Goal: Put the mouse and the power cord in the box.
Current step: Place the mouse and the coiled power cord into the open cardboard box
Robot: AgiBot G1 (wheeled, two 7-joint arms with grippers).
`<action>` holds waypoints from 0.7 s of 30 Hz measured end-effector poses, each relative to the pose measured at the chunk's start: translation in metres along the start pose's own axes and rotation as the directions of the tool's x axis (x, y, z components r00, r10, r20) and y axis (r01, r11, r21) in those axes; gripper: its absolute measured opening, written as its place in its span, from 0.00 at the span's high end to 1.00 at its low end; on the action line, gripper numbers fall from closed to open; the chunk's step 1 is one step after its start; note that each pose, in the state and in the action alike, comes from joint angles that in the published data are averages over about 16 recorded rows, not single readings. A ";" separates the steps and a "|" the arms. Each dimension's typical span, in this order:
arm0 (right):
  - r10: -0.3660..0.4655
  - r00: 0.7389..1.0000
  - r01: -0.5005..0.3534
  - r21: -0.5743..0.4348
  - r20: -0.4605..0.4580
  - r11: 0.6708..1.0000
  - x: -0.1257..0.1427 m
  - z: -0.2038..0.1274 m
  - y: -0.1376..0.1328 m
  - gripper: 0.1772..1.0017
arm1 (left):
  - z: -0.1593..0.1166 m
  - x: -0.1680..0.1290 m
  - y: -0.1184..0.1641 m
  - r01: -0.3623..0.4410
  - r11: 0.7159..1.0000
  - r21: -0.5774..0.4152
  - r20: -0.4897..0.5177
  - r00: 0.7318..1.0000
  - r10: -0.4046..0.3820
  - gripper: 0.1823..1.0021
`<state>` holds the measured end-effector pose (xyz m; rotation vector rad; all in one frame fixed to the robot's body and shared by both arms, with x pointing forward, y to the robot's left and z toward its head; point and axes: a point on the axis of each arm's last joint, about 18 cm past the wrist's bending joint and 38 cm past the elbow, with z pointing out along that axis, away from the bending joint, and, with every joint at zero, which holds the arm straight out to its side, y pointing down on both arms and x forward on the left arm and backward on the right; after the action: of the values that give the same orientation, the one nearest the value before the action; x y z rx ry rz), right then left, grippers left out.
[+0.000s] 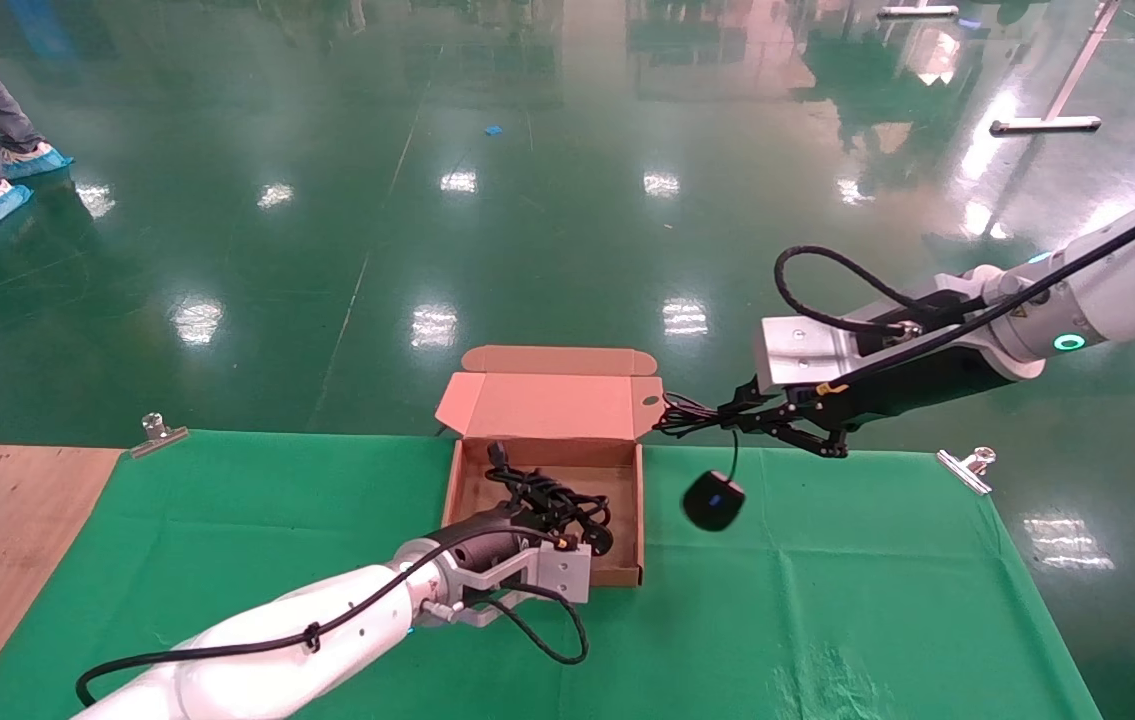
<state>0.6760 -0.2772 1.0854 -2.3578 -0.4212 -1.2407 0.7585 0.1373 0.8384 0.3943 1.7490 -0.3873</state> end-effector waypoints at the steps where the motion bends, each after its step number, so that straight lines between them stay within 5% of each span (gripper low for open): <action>1: 0.001 1.000 -0.001 0.000 0.000 1.000 0.000 0.000 0.000 0.95 | 0.000 0.000 0.000 0.003 1.000 0.000 -0.004 1.000 -0.003 0.98; 21: 0.003 1.000 -0.003 0.024 0.019 1.000 -0.006 0.006 -0.004 0.95 | 0.000 -0.001 -0.003 0.025 1.000 0.003 -0.038 0.999 -0.025 0.88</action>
<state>0.6752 -0.2714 1.0783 -2.3507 -0.4363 -1.2060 0.7574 0.1343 0.8390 0.3845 1.7917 -0.4032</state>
